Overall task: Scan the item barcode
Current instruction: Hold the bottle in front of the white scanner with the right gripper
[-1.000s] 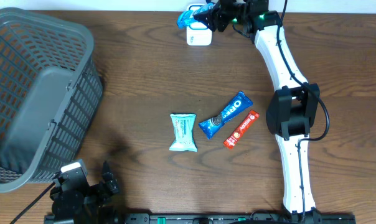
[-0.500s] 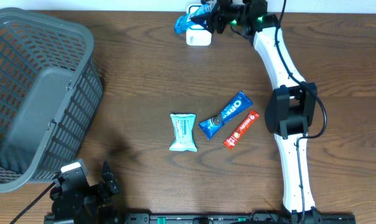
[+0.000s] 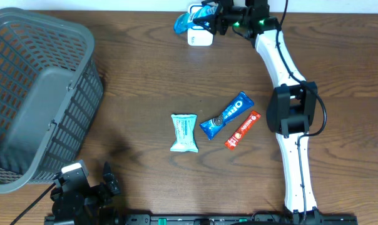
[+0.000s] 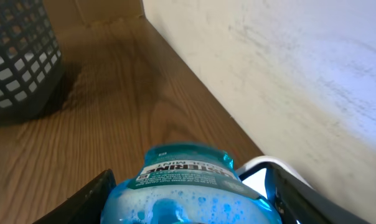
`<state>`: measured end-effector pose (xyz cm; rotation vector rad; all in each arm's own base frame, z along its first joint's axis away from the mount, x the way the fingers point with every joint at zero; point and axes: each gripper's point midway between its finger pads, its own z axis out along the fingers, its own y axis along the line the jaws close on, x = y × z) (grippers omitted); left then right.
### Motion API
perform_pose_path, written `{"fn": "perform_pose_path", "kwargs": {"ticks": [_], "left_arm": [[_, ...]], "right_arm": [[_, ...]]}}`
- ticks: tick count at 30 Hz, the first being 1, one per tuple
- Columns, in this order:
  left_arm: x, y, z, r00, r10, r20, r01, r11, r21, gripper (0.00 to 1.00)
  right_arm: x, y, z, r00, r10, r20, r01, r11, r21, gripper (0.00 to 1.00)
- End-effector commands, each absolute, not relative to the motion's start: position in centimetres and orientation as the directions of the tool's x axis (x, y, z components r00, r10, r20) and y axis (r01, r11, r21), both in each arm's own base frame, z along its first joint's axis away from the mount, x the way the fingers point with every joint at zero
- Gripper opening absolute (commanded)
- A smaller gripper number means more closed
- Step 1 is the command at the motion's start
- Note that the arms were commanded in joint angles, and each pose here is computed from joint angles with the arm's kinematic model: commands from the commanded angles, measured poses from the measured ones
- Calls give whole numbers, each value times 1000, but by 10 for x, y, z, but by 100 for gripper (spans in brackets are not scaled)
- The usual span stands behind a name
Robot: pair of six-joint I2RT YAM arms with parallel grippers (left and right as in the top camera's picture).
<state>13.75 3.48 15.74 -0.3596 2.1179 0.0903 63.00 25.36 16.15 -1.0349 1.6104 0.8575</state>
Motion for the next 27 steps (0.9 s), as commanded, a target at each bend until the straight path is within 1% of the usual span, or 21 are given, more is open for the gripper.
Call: {"fn": "perform_pose_path", "kwargs": {"ticks": [1,4,9,14,16,20,25,27], "left_arm": [[138,33,156,-507,-223,-832,-285,955,-82,100],[138,33,156,-507,-223,-832,-285,955,-82,100],[138,33,156,-507,-223,-832,-285,955,-82,100],[138,33,156,-507,-223,-832,-285,955,-82,100],[138,33,156,-507,-223,-832,-285,955,-82,100],[138,33,156,-507,-223,-832,-285,955,-82,100],[138,33,156,-507,-223,-832,-285,955,-82,100],[138,33,156,-507,-223,-832,-285,955,-82,100]], "right_arm": [[639,236,149,-158,-195,-968,-915,397,69,22],[640,236,144,-165,-197,-966,-915,397,75,22],[640,235,142,-163,-199,-966,-914,398,72,20],[642,230,142,-166,-197,-966,-911,405,74,26],[643,227,142,-186,-187,-965,-907,411,95,27],[639,225,146,-222,-157,-962,-909,391,146,27],[625,231,159,-263,-113,-958,-924,315,216,28],[623,233,165,-287,-100,-953,-920,307,245,27]]}}
